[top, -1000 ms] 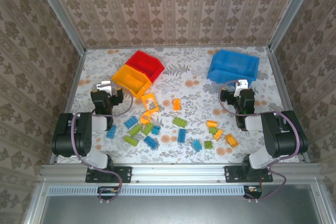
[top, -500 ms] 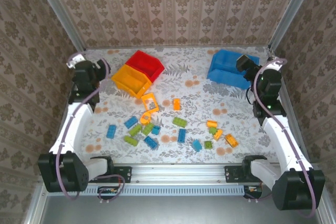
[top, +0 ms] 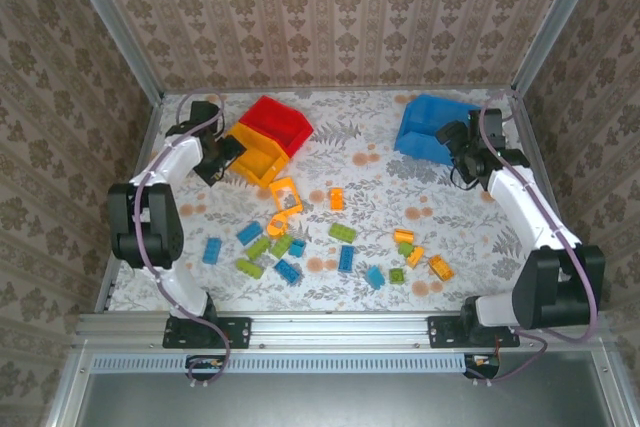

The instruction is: Sort the legos into containers by color

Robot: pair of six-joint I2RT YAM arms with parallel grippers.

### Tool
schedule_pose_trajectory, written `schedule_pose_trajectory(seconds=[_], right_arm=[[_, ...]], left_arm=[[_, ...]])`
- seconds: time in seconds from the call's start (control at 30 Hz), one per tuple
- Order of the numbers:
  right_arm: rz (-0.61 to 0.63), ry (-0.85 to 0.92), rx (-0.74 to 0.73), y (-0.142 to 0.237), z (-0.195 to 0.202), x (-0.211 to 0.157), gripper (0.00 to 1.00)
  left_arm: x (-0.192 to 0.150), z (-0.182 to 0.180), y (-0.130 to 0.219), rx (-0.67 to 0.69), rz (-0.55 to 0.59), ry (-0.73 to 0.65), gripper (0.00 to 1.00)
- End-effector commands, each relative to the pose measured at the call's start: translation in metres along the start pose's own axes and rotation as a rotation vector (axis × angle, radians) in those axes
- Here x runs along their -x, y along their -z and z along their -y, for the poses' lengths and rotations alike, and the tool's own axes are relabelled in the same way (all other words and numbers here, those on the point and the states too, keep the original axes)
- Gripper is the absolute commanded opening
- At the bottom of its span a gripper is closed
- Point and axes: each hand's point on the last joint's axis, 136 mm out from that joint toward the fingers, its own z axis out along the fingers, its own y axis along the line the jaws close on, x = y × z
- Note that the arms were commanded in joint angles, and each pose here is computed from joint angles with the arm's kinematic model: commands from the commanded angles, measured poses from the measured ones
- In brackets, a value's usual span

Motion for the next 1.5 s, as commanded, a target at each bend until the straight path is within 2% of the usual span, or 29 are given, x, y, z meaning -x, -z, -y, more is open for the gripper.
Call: schedule_pose_trajectory(seconds=[0.0, 0.1, 0.27, 0.47, 0.7, 0.93, 1.1, 1.27, 1.47], right_arm=[[-0.032, -0.081, 0.028, -0.003, -0.017, 0.004, 0.88], [-0.053, -0.127, 0.011, -0.017, -0.014, 0.001, 0.84], [-0.064, -0.229, -0.028, -0.038, -0.008, 0.000, 0.69], [-0.041, -0.283, -0.049, -0.055, -0.015, 0.011, 0.71], [-0.034, -0.289, -0.081, -0.076, -0.018, 0.023, 0.79], [-0.057, -0.251, -0.191, -0.098, 0.000, 0.029, 0.79], [-0.087, -0.211, -0.265, -0.106, 0.013, 0.025, 0.76], [-0.104, -0.146, -0.313, -0.109, 0.017, 0.026, 0.71], [-0.146, -0.054, -0.385, -0.107, 0.032, 0.018, 0.50]], left_arm=[[-0.002, 0.016, 0.000, -0.022, -0.040, 0.027, 0.81], [-0.009, 0.018, -0.013, 0.004, -0.075, 0.015, 0.74], [-0.016, 0.015, -0.025, 0.029, -0.093, -0.014, 0.61], [-0.018, 0.014, -0.028, 0.040, -0.099, -0.075, 0.40], [-0.024, 0.014, -0.032, 0.061, -0.123, -0.164, 0.27], [-0.034, 0.014, -0.032, 0.095, -0.165, -0.292, 0.10], [-0.048, 0.016, -0.030, 0.114, -0.190, -0.414, 0.01], [-0.070, 0.028, -0.029, 0.114, -0.225, -0.598, 0.00], [-0.080, 0.037, -0.027, 0.133, -0.218, -0.649, 0.00]])
